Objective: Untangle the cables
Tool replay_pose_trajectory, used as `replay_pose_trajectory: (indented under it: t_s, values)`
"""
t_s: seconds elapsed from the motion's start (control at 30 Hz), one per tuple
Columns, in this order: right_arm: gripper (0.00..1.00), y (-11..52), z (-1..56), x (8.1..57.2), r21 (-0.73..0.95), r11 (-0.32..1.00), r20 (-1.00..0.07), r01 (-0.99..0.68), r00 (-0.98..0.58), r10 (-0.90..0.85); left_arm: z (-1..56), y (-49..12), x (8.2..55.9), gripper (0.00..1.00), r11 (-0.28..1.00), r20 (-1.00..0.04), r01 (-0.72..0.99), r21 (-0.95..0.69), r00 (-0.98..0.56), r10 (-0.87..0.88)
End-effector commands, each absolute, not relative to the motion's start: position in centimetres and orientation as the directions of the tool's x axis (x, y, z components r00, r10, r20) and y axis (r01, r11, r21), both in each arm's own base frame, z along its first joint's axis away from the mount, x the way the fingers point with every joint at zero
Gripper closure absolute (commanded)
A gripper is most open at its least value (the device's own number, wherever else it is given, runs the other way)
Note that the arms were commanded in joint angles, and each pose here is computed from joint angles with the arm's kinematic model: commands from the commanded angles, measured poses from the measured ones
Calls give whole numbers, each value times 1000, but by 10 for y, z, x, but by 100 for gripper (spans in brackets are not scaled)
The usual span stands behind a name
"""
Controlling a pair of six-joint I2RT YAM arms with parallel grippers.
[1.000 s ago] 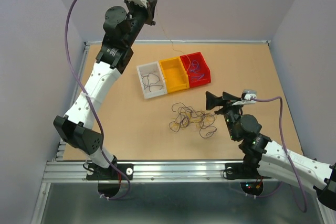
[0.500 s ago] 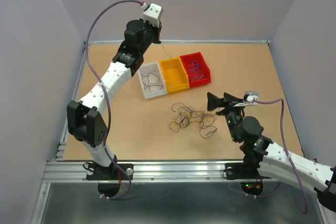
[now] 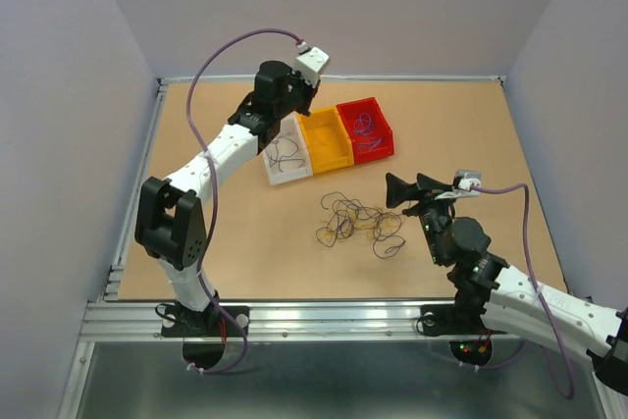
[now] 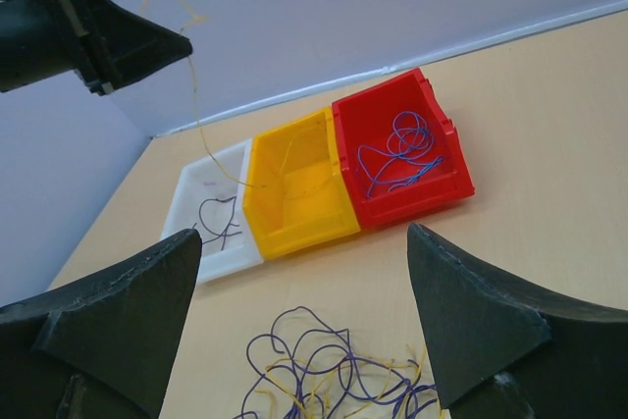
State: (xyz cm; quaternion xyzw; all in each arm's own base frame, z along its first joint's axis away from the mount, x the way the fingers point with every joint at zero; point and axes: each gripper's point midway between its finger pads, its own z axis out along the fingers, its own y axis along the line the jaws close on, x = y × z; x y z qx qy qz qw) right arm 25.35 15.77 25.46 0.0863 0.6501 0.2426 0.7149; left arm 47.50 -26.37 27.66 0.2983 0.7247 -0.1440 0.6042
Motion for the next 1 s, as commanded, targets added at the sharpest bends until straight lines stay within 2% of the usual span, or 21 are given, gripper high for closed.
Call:
replay_pose_trajectory:
  t_s: [0.0, 0.13, 0.27, 0.43, 0.5, 0.53, 0.57, 0.63, 0.77, 0.87, 0.9, 0.97]
  values:
    - [10, 158, 256, 253, 452, 858, -877, -245, 54, 478, 259, -279, 480, 100, 760, -940, 621, 193, -105, 324]
    - [10, 156, 255, 253, 451, 859, -877, -242, 56, 477, 222, -286, 484, 100, 773, -904, 606, 189, -201, 378]
    - [10, 156, 257, 252, 456, 855, -874, -249, 59, 483, 187, -276, 478, 100, 803, -853, 541, 252, -268, 448]
    - [10, 157, 256, 252, 453, 856, -876, -250, 54, 480, 124, -288, 468, 100, 760, -766, 591, 271, -346, 542]
    - [10, 158, 256, 252, 453, 855, -876, -252, 51, 479, 108, -297, 465, 100, 731, -716, 636, 249, -387, 581]
    - [10, 159, 256, 253, 450, 857, -878, -251, 51, 476, 78, -300, 462, 100, 714, -668, 661, 230, -426, 610]
    - [10, 159, 256, 253, 450, 858, -878, -250, 51, 475, 83, -311, 469, 100, 706, -675, 677, 206, -424, 604]
    - [10, 158, 256, 253, 451, 857, -878, -249, 52, 477, 45, -313, 454, 100, 684, -583, 717, 136, -500, 640]
    - [10, 158, 256, 252, 452, 856, -877, -251, 53, 478, 30, -317, 448, 99, 673, -542, 735, 88, -531, 651]
    - [10, 158, 253, 253, 452, 857, -878, -249, 48, 477, 53, -313, 460, 86, 697, -600, 708, 114, -511, 616]
    - [10, 159, 253, 252, 453, 856, -878, -251, 44, 477, 60, -311, 464, 79, 703, -620, 704, 99, -509, 597]
    - [10, 161, 250, 254, 453, 857, -879, -247, 38, 475, 85, -311, 466, 72, 708, -664, 702, 84, -490, 565]
